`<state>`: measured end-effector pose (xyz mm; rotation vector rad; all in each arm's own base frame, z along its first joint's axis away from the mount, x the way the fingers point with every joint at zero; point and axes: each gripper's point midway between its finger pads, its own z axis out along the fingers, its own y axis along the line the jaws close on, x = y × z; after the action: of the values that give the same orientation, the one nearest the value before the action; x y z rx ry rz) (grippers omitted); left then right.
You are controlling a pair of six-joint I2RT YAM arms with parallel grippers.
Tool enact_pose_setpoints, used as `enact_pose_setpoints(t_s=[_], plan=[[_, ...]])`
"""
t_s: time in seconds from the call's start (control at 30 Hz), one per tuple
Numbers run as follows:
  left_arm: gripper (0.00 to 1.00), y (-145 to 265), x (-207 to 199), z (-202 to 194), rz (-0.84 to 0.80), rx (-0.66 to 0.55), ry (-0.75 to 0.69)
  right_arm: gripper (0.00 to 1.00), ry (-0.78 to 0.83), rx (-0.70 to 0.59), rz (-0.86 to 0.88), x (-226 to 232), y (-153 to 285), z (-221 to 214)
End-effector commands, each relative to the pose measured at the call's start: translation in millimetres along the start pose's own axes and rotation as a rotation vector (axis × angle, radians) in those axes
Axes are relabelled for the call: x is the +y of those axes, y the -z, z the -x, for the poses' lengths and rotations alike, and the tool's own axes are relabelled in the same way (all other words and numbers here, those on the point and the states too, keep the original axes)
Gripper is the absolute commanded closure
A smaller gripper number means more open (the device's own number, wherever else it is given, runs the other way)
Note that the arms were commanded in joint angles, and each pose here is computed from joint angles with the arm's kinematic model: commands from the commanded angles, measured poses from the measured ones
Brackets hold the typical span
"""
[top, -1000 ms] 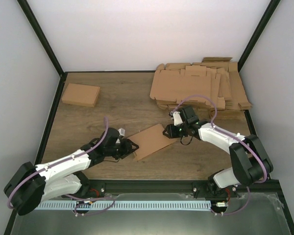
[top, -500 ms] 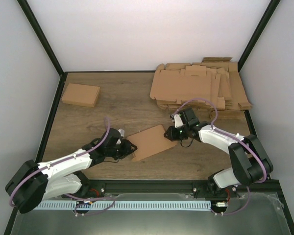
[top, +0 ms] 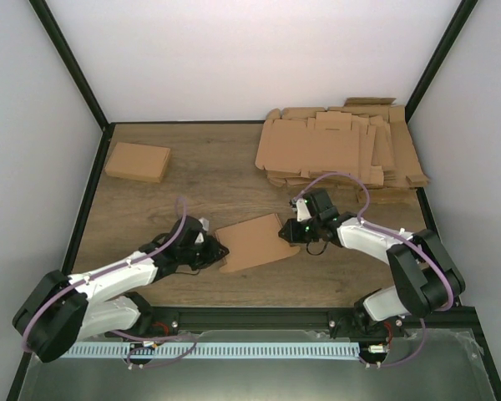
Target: Fold the paper box
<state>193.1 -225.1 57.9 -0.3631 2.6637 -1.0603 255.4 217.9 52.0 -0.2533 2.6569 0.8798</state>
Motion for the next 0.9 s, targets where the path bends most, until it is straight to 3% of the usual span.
enact_pose_setpoints(t_s=[0.0,0.33,0.47,0.6,0.67,0.7,0.87], plan=[[0.81,1,-13,-1,-0.064,0.024,0.008,0.86,-0.007,0.036,-0.048,-7,0,-12],[0.86,-3,-32,-10,-0.197,0.086,0.079,0.86,-0.012,0.04,-0.027,-2,-2,-11],[0.84,-7,-14,-5,-0.071,0.06,0.033,0.85,-0.011,0.037,-0.049,-7,-1,-12],[0.73,6,7,13,0.124,-0.021,-0.086,0.7,-0.001,0.023,-0.077,-9,4,-11],[0.56,11,4,16,0.132,-0.032,-0.1,0.6,0.012,-0.002,-0.098,-9,11,-4],[0.52,12,2,15,0.129,-0.029,-0.099,0.59,0.021,-0.016,-0.105,-7,14,0],[0.47,13,1,9,0.105,-0.003,-0.081,0.55,0.038,-0.036,-0.121,-5,23,6]])
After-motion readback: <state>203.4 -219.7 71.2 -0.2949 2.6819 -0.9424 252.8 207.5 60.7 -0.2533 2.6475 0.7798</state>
